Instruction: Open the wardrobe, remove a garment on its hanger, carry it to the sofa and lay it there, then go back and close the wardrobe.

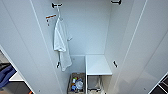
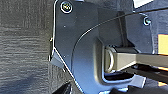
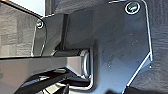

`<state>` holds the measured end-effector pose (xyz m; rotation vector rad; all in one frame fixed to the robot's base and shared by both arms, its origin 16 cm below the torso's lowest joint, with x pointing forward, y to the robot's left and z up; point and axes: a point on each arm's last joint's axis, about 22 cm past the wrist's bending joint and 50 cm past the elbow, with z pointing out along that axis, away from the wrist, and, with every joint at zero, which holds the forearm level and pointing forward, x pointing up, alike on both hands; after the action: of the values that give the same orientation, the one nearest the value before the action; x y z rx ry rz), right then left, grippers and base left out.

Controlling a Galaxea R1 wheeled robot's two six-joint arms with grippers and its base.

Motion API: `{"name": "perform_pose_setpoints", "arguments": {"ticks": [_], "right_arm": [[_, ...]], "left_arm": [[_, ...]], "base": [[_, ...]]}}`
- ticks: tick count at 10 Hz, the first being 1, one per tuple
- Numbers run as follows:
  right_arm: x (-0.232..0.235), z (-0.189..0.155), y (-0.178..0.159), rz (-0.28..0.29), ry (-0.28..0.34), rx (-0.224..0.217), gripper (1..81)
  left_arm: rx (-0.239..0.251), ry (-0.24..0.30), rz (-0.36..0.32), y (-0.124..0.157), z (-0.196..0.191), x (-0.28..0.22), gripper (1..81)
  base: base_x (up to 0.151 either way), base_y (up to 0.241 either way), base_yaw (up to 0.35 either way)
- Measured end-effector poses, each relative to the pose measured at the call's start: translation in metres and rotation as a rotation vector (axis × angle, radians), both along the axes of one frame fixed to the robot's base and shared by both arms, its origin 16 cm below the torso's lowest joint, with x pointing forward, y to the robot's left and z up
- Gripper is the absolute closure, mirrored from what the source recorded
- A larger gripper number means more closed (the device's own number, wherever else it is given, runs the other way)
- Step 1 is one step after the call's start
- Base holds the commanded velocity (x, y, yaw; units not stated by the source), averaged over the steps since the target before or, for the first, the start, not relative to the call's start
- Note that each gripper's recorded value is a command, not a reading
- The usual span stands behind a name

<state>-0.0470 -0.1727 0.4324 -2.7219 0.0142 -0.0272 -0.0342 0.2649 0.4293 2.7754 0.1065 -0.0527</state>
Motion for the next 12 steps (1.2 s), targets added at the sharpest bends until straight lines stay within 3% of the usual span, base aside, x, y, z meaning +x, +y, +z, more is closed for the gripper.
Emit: {"name": "perform_pose_setpoints", "arguments": {"ticks": [2,5,6,8,10,12], "right_arm": [[0.003,0.01,-0.001,-0.007,0.0,0.047,1.0],[0.007,0.023,-0.029,-0.013,0.001,0.067,1.0],[0.014,0.03,-0.026,-0.025,-0.001,0.092,1.0],[0.041,0.049,-0.039,-0.049,-0.019,0.134,1.0],[0.063,0.068,-0.077,-0.073,-0.03,0.134,1.0],[0.081,0.086,-0.103,-0.102,-0.035,0.136,1.0]], "left_arm": [[-0.022,0.001,0.008,-0.007,0.002,-0.003,1.0],[0.005,0.085,0.033,0.014,0.011,-0.07,1.0],[0.023,0.083,0.037,0.022,0.011,-0.074,1.0],[0.017,0.018,0.041,0.029,0.011,-0.043,1.0],[-0.001,0.0,0.048,0.032,0.018,-0.035,1.0],[-0.051,-0.018,0.034,0.024,0.036,-0.029,1.0]], "base": [[0.0,0.0,0.0],[0.0,0.0,0.0],[0.0,0.0,0.0],[0.0,0.0,0.0],[0.0,0.0,0.0],[0.0,0.0,0.0]]}}
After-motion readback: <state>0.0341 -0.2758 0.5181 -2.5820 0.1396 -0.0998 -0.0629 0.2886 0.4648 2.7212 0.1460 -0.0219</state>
